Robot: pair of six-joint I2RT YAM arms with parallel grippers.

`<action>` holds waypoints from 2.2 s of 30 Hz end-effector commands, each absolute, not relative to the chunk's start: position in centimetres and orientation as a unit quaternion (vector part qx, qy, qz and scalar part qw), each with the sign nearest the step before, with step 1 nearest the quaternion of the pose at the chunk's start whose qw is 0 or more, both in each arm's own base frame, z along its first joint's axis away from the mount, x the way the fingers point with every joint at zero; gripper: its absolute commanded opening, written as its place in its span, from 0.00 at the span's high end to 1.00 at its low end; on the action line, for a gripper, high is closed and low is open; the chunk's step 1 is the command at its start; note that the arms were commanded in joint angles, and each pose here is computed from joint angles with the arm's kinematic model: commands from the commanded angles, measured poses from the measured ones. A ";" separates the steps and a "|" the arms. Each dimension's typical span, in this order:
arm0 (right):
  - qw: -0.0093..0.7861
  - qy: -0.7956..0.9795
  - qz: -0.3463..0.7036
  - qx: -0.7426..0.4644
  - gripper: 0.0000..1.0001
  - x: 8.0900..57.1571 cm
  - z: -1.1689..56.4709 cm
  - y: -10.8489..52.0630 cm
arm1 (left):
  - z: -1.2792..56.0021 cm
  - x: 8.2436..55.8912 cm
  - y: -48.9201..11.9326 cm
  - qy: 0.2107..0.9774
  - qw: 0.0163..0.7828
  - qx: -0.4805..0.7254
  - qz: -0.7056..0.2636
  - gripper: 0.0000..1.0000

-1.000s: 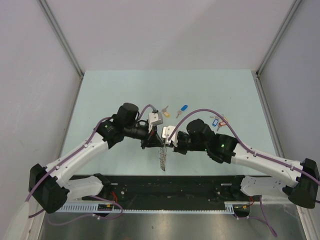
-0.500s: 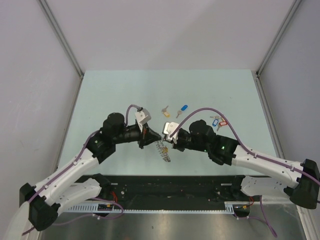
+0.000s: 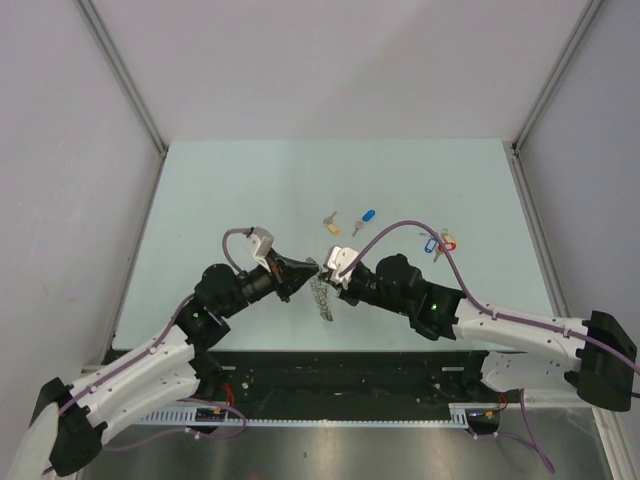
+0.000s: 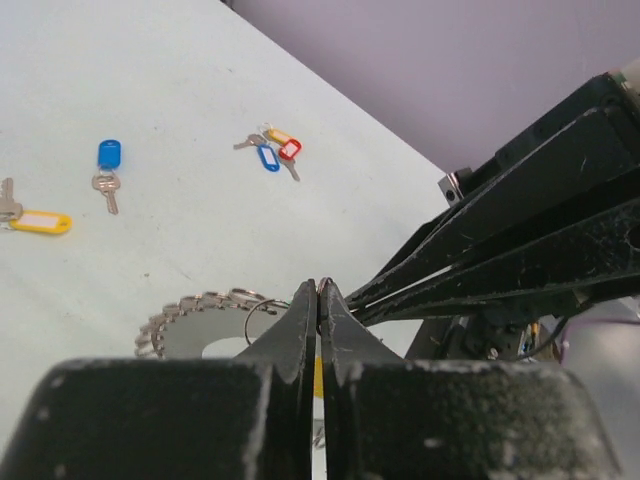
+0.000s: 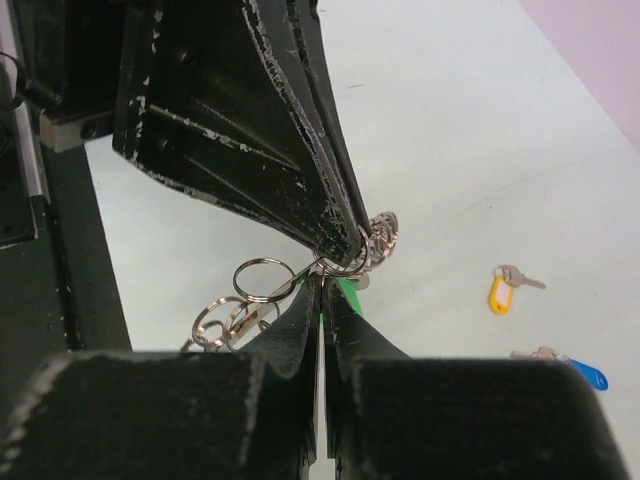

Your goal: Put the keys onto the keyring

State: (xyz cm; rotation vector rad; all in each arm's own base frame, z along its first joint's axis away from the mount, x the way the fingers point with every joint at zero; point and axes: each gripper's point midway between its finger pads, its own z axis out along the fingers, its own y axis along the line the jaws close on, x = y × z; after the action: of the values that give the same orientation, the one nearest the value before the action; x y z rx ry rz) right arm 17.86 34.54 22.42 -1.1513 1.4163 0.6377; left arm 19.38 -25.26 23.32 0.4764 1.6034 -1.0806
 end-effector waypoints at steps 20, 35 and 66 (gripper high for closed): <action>0.587 0.576 0.228 -0.522 1.00 19.5 24.2 32.8 | 29.2 20.3 -23.9 0.616 0.636 0.174 -0.431 0.55; 0.554 0.578 0.198 -0.565 1.00 19.2 24.0 32.5 | 25.0 18.9 -27.2 0.723 0.354 0.396 -0.442 0.50; 0.543 0.587 0.190 -0.570 1.00 18.9 23.1 32.7 | 20.8 17.3 -28.5 0.768 0.239 0.411 -0.430 1.00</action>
State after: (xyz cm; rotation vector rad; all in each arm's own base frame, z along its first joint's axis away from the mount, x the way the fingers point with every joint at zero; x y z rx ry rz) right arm 18.33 31.82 19.66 -1.4253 1.4599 0.4468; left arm 17.62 -28.08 19.25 0.9823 2.2355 -1.1762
